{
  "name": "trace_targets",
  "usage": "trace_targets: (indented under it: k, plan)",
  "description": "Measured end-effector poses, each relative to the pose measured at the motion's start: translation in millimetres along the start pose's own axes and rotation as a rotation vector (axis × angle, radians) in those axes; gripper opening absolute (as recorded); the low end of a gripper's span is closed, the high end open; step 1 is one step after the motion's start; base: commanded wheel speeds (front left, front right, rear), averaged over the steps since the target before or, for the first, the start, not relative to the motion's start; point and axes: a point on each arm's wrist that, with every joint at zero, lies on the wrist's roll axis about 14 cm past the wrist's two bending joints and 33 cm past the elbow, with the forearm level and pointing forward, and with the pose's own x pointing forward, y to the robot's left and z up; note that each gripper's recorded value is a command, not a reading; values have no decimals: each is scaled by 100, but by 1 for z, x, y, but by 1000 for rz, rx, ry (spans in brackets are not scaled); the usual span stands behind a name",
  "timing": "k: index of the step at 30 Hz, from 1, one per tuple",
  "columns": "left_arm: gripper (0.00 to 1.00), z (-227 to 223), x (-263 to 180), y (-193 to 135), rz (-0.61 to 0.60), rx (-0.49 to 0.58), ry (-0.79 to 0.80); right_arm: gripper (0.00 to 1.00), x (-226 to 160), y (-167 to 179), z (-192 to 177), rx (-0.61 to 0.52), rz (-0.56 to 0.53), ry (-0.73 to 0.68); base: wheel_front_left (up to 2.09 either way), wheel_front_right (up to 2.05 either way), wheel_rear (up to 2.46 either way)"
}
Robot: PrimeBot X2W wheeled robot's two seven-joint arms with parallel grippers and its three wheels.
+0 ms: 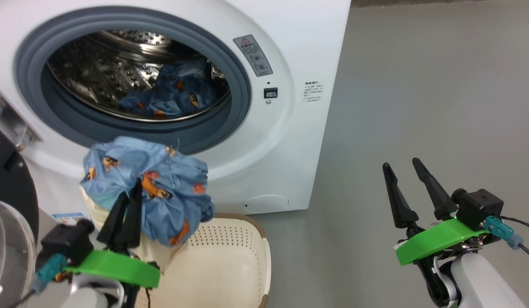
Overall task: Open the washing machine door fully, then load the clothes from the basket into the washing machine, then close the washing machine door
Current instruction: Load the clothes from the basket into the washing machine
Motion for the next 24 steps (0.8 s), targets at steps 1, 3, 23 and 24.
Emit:
trace_targets:
  k: [1, 3, 23, 24]
  plan:
    - [0, 0, 3, 0, -5, 1, 2, 100, 0, -1, -2, -1, -1, 5, 0, 0, 0]
    - [0, 3, 14, 3, -15, 15, -3, 100, 2, -3, -6, -1, -2, 15, 0, 0, 0]
    - [0, -5, 164, 52, 1, 47, 39, 100, 33, -19, -44, -14, -20, 83, 0, 0, 0]
    - [0, -8, 172, 54, 2, 48, 45, 100, 34, -20, -47, -14, -25, 88, 0, 0, 0]
